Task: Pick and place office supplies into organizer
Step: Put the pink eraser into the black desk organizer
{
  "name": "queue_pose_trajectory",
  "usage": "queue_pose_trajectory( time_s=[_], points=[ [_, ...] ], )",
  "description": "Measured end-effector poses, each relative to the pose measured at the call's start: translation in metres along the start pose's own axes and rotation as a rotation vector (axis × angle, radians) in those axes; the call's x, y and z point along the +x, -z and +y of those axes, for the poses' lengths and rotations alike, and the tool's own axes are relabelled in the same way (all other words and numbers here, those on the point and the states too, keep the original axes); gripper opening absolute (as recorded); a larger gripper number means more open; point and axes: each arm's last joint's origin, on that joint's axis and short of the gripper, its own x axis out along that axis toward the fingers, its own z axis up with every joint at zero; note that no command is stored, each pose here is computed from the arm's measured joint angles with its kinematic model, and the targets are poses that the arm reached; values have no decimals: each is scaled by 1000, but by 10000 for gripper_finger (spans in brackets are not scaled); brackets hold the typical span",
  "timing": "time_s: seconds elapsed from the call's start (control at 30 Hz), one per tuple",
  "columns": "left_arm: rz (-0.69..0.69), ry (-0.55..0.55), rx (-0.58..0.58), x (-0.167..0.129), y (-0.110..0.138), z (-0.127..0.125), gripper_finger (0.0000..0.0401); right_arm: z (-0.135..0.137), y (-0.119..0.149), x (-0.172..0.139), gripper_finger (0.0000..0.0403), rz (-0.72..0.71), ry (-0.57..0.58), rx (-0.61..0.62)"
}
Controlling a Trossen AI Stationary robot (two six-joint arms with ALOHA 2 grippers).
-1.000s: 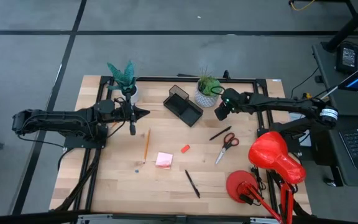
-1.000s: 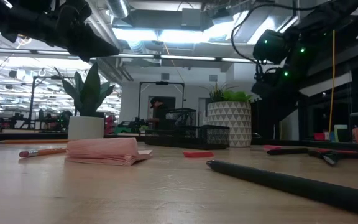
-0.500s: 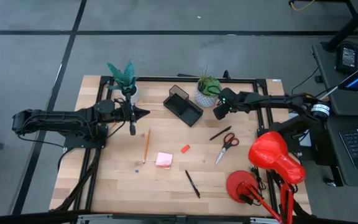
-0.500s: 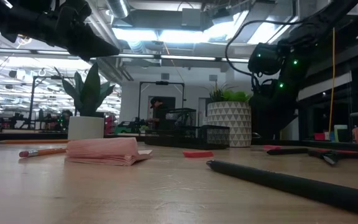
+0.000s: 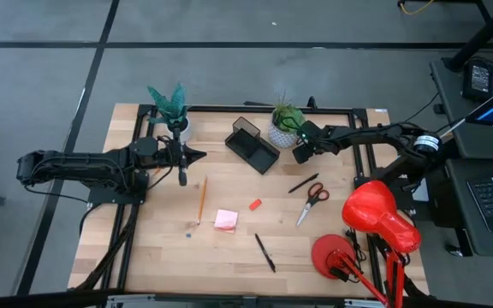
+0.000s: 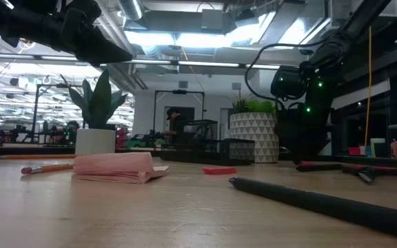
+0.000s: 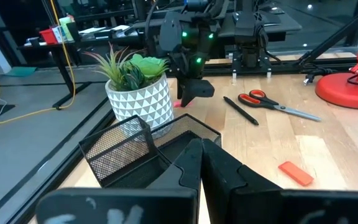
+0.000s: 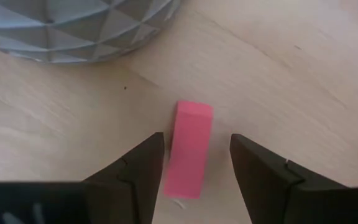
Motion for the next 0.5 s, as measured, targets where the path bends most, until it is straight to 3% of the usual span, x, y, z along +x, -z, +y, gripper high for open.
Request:
queue_pose_trajectory(
  time_s=[0.5],
  points=[
    [0, 0, 44, 0, 0, 0, 3, 1, 1, 3, 189, 37, -55, 27]
  ],
)
